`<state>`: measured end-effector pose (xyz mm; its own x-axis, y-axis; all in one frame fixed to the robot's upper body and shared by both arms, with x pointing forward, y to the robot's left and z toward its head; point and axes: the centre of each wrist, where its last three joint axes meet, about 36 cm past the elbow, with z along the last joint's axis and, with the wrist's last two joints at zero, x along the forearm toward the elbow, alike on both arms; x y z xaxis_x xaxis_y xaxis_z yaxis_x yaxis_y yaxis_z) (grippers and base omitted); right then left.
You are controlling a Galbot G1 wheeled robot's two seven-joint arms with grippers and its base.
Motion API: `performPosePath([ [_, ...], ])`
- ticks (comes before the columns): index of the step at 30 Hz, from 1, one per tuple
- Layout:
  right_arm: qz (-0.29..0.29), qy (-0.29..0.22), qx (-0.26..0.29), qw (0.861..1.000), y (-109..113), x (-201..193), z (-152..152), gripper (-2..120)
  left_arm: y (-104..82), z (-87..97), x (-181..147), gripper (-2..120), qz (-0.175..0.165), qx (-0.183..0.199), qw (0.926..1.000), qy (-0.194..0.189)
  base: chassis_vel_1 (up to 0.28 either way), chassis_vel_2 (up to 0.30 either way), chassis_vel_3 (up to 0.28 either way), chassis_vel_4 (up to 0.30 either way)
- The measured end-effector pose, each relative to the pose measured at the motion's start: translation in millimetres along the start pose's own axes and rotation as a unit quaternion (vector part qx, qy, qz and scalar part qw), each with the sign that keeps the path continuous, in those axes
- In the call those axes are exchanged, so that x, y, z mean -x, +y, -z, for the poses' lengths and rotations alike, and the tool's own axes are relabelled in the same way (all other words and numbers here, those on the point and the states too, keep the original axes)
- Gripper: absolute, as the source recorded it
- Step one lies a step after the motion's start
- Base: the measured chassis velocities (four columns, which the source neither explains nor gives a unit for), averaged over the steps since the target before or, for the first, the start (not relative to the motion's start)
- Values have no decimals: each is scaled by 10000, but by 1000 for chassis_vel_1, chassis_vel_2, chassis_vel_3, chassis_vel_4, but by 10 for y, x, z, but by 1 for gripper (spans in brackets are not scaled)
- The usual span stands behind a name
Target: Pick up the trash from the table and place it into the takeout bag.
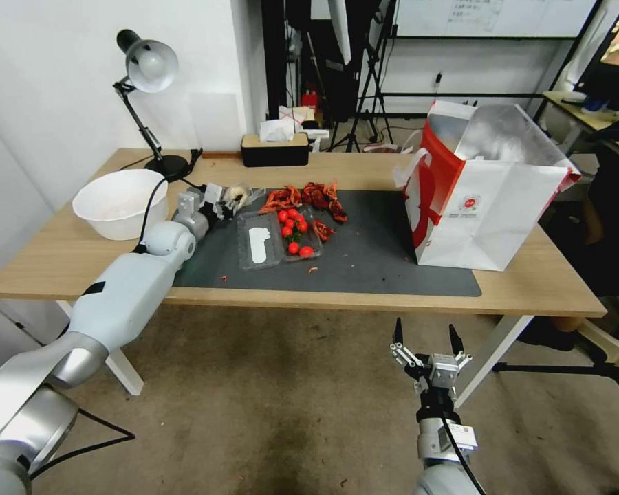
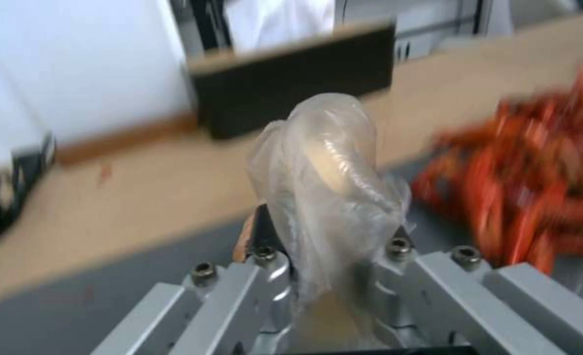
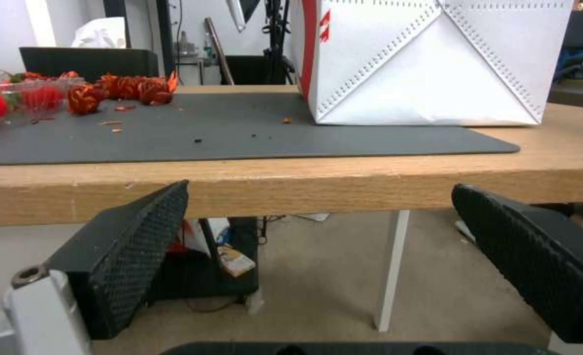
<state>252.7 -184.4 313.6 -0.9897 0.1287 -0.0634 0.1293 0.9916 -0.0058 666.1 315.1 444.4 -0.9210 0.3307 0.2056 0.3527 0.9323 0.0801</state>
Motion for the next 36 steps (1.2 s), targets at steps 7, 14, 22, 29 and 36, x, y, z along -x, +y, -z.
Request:
performPosePath([
  [7, -13, 0, 6, 10000, 2, 4, -1, 100, -336, 593, 86, 5, -604, -35, 9941, -903, 0, 0, 0, 0],
  [14, -26, 4, 10, 10000, 0, -5, -2, 100, -871, 1225, 189, 5, -1364, -50, 9797, -1469, 0, 0, 0, 0],
  [22, -60, 3, 12, 10000, -13, -22, -3, 100, -1626, 1893, 354, 5, -2234, 52, 9563, -1883, 0, 0, 0, 0],
  [29, -108, -12, 24, 9999, -15, -15, 2, 100, -2255, 2248, 473, 5, -2784, 96, 9388, -2025, 0, 0, 0, 0],
  [36, -117, -14, 34, 9999, -10, -14, 5, 100, -2489, 2353, 505, 5, -2962, 115, 9327, -2055, 0, 0, 0, 0],
])
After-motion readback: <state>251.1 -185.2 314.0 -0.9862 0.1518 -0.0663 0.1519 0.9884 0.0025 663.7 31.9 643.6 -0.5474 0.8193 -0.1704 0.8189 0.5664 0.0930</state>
